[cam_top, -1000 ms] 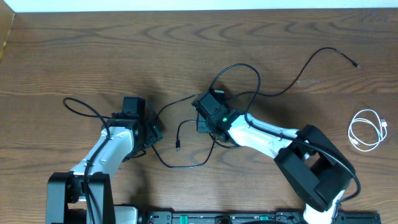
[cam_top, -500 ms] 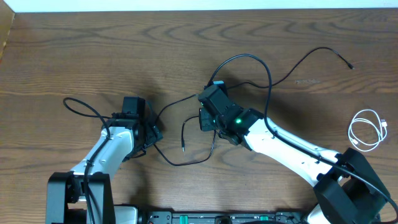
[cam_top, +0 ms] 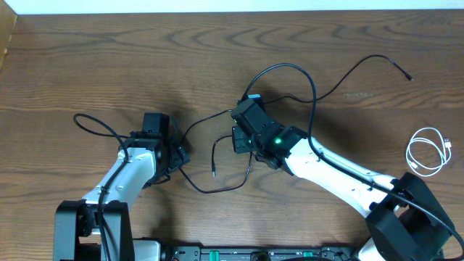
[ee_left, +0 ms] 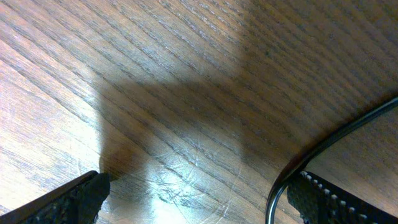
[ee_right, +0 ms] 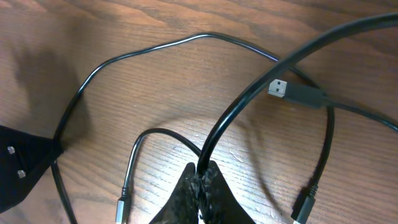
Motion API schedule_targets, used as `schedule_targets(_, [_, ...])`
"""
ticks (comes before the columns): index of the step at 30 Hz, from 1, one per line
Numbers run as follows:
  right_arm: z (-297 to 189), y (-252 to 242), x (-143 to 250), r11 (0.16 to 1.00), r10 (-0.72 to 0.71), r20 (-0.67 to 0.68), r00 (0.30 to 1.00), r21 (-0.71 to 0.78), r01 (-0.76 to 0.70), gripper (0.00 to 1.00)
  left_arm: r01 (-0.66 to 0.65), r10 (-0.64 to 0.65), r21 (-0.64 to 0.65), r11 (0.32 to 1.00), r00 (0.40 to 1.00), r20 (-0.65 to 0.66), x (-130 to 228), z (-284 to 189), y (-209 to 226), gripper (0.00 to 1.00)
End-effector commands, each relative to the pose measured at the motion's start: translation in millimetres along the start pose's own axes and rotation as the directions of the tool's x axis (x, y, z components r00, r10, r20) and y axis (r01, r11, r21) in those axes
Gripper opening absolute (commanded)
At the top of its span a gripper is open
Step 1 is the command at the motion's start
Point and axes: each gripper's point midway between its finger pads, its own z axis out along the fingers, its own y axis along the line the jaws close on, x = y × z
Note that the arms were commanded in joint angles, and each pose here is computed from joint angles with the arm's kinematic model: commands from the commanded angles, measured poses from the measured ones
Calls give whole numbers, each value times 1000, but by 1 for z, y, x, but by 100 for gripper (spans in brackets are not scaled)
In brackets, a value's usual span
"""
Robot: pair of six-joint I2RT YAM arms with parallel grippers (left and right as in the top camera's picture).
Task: Untangle cables
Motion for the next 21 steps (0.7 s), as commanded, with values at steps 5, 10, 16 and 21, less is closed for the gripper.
schedule_targets(5, [-17, 67, 25, 864, -337, -37, 941, -409, 293, 1, -17, 13, -57, 998, 998, -64, 19, 13, 14, 98])
schedule_targets(10, [-56, 108, 54, 638, -431, -69, 900, -728, 250, 1, -17, 13, -57, 998, 998, -64, 20, 13, 14, 98])
schedule_targets(16, [-53, 90, 35, 662, -381, -68, 922, -716, 221, 1, -17, 13, -57, 998, 998, -64, 19, 13, 14, 98])
schedule_targets(21, [-46, 58, 7, 714, -301, -60, 952, -675, 183, 1, -17, 13, -57, 998, 998, -64, 19, 13, 14, 98])
